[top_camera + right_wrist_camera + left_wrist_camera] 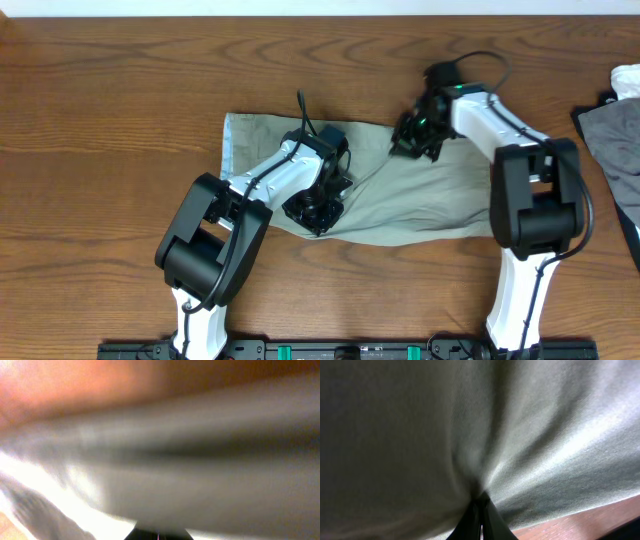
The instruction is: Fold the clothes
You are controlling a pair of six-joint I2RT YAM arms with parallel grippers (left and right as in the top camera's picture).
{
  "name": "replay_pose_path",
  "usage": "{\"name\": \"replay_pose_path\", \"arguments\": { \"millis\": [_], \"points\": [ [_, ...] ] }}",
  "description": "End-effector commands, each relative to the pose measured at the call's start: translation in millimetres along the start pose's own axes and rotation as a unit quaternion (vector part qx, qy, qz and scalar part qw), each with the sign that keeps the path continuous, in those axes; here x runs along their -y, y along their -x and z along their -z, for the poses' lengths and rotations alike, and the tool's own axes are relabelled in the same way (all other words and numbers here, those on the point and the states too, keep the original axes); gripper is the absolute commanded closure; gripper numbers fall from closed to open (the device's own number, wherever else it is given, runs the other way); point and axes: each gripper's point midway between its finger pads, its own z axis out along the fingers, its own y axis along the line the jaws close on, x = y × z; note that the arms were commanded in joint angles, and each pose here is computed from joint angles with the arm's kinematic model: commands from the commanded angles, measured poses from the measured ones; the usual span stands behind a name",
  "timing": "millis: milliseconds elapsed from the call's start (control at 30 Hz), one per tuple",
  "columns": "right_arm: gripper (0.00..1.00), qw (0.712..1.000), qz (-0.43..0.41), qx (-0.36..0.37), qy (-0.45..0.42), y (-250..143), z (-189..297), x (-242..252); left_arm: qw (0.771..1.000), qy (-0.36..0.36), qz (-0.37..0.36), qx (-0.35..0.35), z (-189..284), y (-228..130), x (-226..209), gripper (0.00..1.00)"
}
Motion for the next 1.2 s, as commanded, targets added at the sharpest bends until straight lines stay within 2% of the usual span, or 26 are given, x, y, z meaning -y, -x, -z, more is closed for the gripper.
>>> {"name": "replay_pose_path", "arguments": {
  "millis": [0,67,167,267,367,500,600,733,767,900,1033,1167],
  "points": [
    [0.99,0.994,-0.051,0.084,-0.042,52,9,48,0.998,0.042,-0.001,-0.039,-16,-14,-21,0.94],
    [0.99,0.993,-0.044,0.111,-0.018,71,16,47,0.999,0.041,0.002,-0.034,-14,-12,-23,0.94],
    [0.99,0.991,0.016,0.114,0.069,86,31,26,0.999,0.040,0.011,-0.021,-5,-8,-27,0.94],
    [0.99,0.981,0.067,0.094,0.153,85,54,6,0.999,0.038,0.023,0.013,18,2,-29,0.94],
    [0.99,0.976,0.090,0.079,0.184,75,81,4,0.997,0.017,0.022,0.075,58,18,-18,0.90],
    [0.99,0.983,0.103,0.047,0.145,43,105,17,0.987,-0.033,0.005,0.159,106,38,12,0.83],
    [0.99,0.992,0.098,0.003,0.081,8,113,33,0.981,-0.051,0.009,0.186,116,47,25,0.83],
    [0.97,0.993,0.079,-0.081,-0.031,-41,109,62,0.976,-0.113,-0.018,0.185,102,58,57,0.83],
    [0.97,0.990,0.078,-0.101,-0.053,-52,106,68,0.974,-0.129,-0.024,0.183,97,62,66,0.79],
    [0.94,0.981,0.084,-0.149,-0.088,-84,88,74,0.972,-0.166,-0.024,0.162,68,76,93,0.78],
    [0.91,0.981,0.064,-0.155,-0.101,-99,59,83,0.978,-0.176,-0.002,0.110,33,73,102,0.78],
    [0.90,0.985,0.032,-0.138,-0.103,-102,36,93,0.978,-0.178,0.022,0.102,30,73,95,0.78]
  ]
}}
